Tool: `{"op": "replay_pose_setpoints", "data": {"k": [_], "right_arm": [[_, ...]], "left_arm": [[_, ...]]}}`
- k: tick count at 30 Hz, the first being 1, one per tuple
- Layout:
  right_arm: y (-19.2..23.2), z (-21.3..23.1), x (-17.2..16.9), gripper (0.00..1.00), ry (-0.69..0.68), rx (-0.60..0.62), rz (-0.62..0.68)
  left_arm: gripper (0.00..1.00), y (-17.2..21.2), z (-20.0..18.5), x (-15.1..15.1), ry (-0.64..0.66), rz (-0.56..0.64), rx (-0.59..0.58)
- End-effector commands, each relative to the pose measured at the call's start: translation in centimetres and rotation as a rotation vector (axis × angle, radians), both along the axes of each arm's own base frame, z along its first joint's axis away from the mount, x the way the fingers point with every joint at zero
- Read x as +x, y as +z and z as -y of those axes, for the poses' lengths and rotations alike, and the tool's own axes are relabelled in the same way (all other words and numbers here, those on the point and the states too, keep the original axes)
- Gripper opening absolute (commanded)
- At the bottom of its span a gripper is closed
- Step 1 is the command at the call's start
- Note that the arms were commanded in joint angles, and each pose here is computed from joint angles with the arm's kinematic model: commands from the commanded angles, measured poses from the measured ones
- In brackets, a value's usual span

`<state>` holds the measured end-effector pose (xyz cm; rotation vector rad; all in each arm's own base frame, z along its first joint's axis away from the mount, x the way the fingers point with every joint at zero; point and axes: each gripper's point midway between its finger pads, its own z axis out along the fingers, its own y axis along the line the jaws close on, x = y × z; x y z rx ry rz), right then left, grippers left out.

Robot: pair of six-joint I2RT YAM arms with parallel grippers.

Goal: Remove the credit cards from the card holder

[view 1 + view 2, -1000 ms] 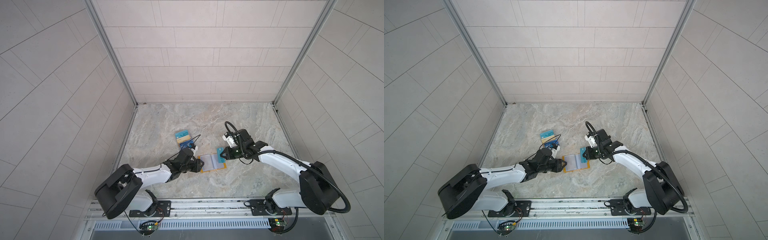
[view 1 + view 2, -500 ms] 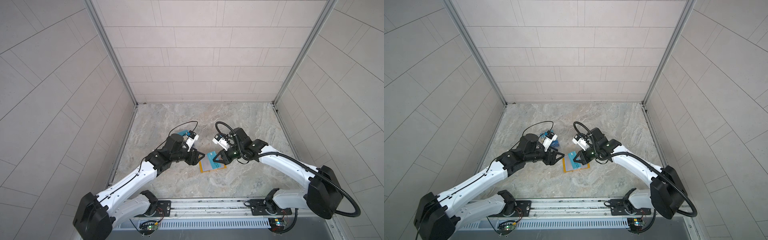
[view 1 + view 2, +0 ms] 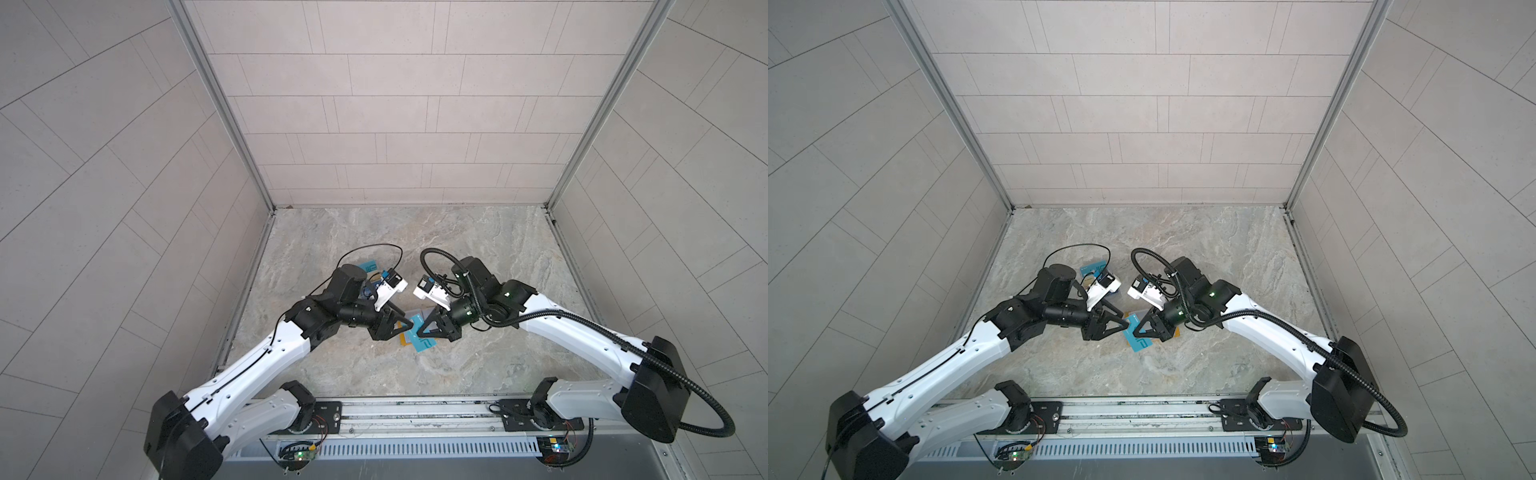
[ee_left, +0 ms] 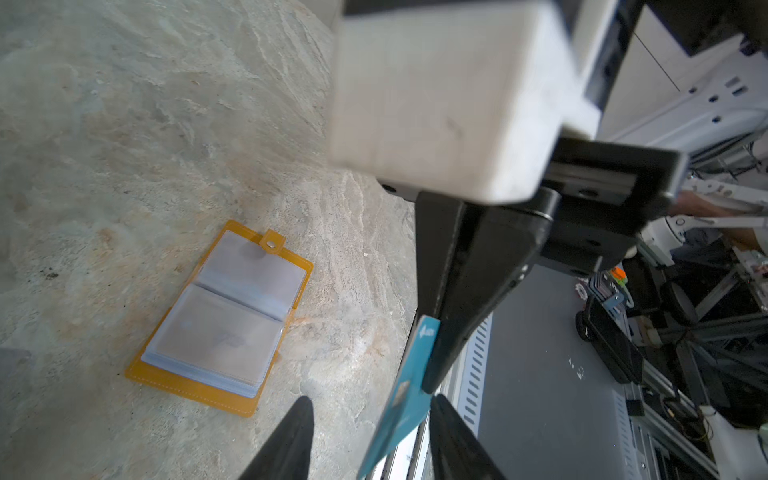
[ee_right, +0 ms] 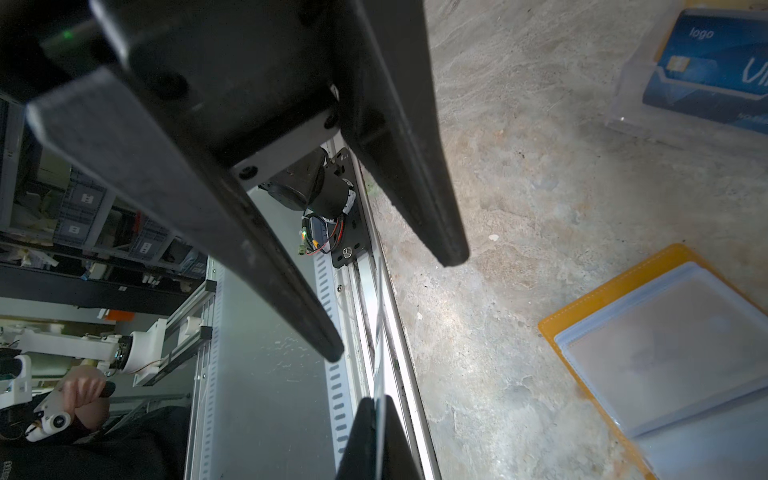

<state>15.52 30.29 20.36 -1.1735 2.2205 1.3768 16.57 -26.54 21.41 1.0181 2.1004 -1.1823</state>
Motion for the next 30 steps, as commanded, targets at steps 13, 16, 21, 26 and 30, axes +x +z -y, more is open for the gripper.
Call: {"op": "replay_pose_setpoints", "data": {"k": [13,16,21,26,30], "right_arm": [[1.0,-0.4,-0.7,0.0,0.074,0.04,0.047],[0.9,-0.5,-0.7,0.0,0.078,0.041,0.047],[1.0,-0.6,-0.4,0.0,0.073,0.045,0.057],[1.1,-0.6,0.1,0.0,0.048,0.043,0.072],[1.1,-0.5,0.6,0.0,0.018,0.043,0.072]], "left_arm": [[0.21,1.6,1.0,-1.7,-0.102,-0.045,-0.097],[0.19,1.6,1.0,-1.8,-0.11,-0.05,-0.105],[0.16,1.6,1.1,-2.0,-0.117,-0.064,-0.113],[0.13,1.5,1.1,-2.0,-0.112,-0.068,-0.116],[0.07,1.7,1.1,-1.9,-0.101,-0.064,-0.127]]}}
